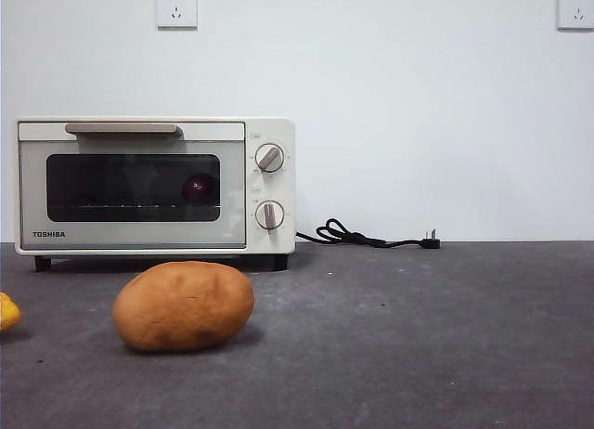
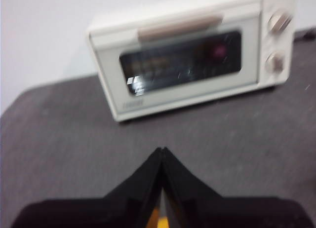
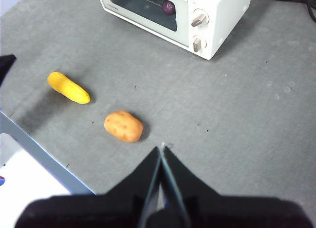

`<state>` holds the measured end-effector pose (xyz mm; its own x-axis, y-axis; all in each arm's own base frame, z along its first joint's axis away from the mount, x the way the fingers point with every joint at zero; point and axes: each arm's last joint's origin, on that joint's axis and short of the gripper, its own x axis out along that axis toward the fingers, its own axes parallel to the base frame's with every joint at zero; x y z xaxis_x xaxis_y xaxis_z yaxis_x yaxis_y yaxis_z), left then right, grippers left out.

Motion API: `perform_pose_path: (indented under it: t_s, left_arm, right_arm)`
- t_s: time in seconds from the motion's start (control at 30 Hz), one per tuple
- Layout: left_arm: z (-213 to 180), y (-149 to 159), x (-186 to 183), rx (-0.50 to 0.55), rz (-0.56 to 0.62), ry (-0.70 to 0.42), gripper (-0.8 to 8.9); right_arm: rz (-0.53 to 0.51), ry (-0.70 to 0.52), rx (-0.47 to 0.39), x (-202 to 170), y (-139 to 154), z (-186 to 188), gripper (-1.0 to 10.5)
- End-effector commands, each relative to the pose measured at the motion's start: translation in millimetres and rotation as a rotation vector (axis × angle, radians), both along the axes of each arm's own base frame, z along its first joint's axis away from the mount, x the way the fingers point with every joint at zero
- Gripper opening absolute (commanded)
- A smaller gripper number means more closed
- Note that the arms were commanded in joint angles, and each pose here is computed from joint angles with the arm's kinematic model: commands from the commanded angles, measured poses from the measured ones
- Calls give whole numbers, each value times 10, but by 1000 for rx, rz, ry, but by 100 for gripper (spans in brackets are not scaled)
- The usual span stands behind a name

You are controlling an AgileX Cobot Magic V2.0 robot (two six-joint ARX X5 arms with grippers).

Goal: Take the eggplant from the table,put the eggplant in the oven

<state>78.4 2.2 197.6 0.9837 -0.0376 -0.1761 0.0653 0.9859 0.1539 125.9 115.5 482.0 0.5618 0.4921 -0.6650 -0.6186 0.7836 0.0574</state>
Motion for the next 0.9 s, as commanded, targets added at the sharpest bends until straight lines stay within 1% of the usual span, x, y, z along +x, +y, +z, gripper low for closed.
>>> perform_pose_path:
  t_s: [0.03, 0.17, 0.33, 0.9]
  left_arm:
    - [-125, 18, 38, -16, 54, 26, -4]
    - [-288, 28, 73, -59, 90, 76, -4]
    - [-464, 31, 106, -100, 103, 123, -4]
    - [-466, 30, 114, -112, 99, 124, -4]
  right_arm:
    - [-5, 20, -12, 2, 4, -19, 1]
    - [-5, 20, -12, 3, 5, -20, 1]
    - [-5, 20, -12, 3, 5, -20, 1]
    - [-24, 10, -25, 13, 4, -23, 1]
